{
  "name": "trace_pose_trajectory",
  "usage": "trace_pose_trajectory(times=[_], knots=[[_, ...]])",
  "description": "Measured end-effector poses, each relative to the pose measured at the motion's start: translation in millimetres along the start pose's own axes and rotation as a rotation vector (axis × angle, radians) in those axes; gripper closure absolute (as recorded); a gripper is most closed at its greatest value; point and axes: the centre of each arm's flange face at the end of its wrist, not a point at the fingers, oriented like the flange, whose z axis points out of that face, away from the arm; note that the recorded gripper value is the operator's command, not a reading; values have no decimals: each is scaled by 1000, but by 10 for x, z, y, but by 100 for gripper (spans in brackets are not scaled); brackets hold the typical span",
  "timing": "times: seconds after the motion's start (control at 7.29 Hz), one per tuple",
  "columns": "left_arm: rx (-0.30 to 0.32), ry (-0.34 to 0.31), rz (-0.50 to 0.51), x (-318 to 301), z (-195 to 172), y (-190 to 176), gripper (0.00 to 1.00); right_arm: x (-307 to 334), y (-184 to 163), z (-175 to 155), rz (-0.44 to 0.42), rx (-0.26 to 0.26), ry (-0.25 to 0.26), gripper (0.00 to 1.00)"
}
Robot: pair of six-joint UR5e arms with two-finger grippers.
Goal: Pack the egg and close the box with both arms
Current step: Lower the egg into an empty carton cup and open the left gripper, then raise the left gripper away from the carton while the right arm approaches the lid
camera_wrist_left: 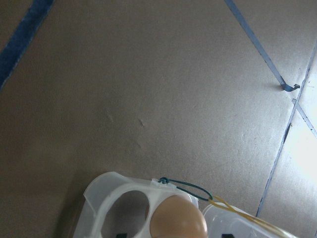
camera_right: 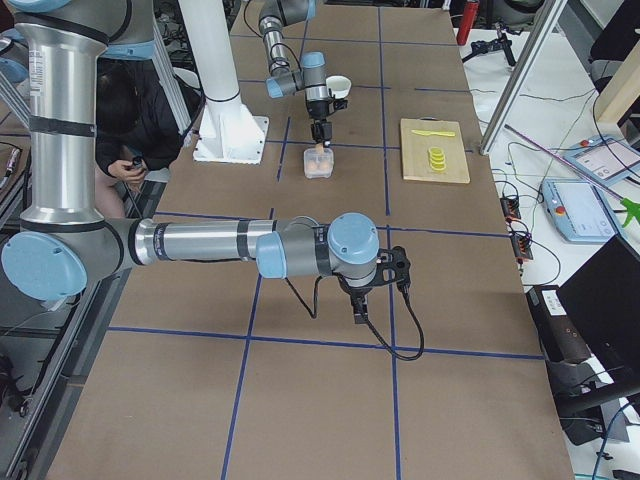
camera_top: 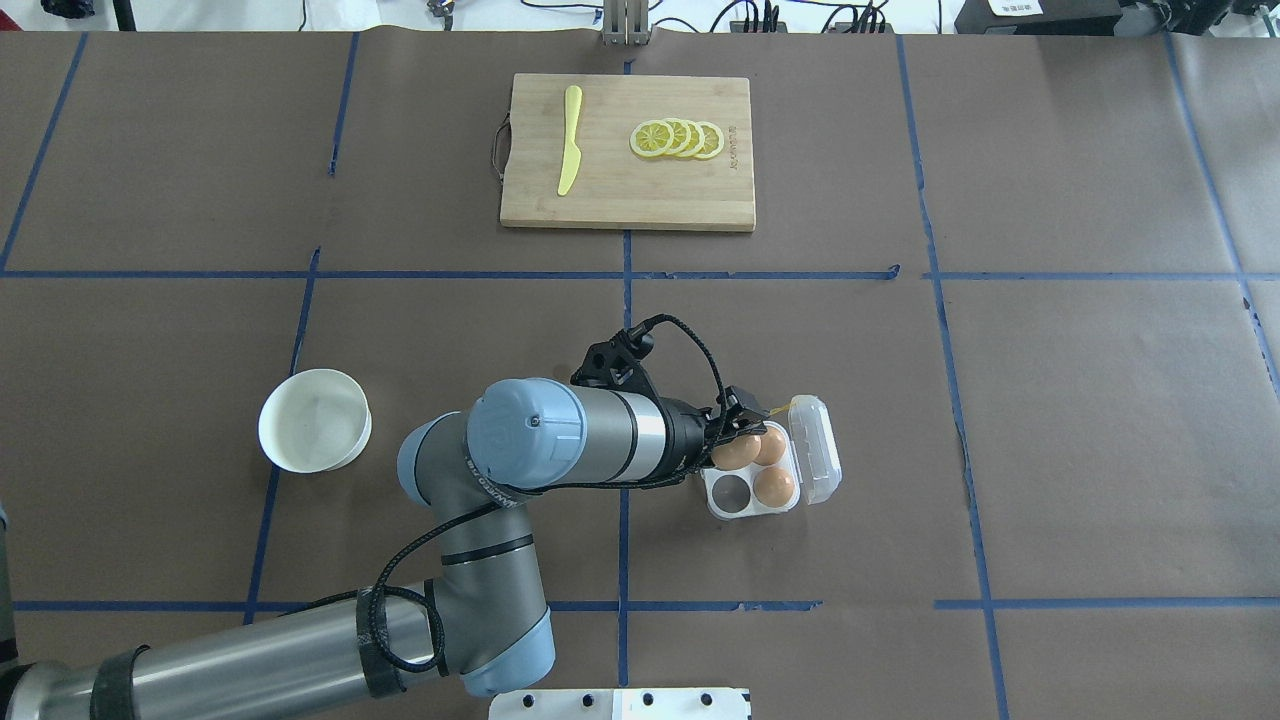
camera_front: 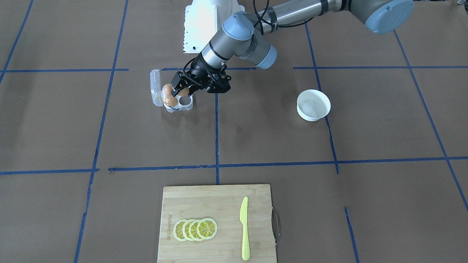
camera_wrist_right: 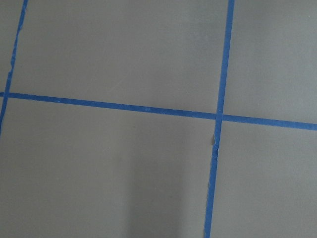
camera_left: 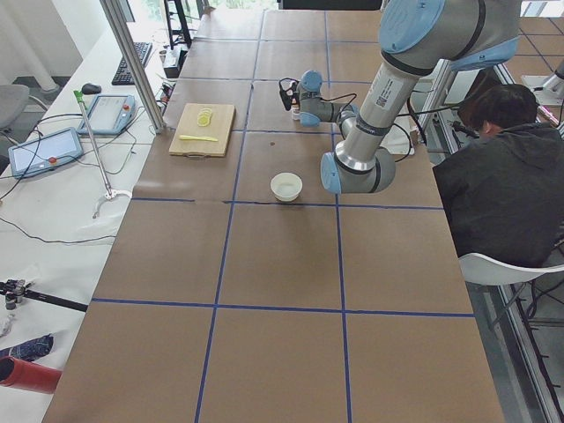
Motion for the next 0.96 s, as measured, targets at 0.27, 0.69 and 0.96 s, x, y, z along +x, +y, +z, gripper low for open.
trace_pose_trajectory(times=[0.27,0.69,0.96], knots=[[-1,11,10,42,-47,-9,1,-1,-3,-1,0,0,0,0],[-26,32,18,303,-421,-338,1,-35,-19,-27,-6,6,0,0],[-37,-7,43,425,-748,-766,1,-221,-58,-140,25,32,-4,0]])
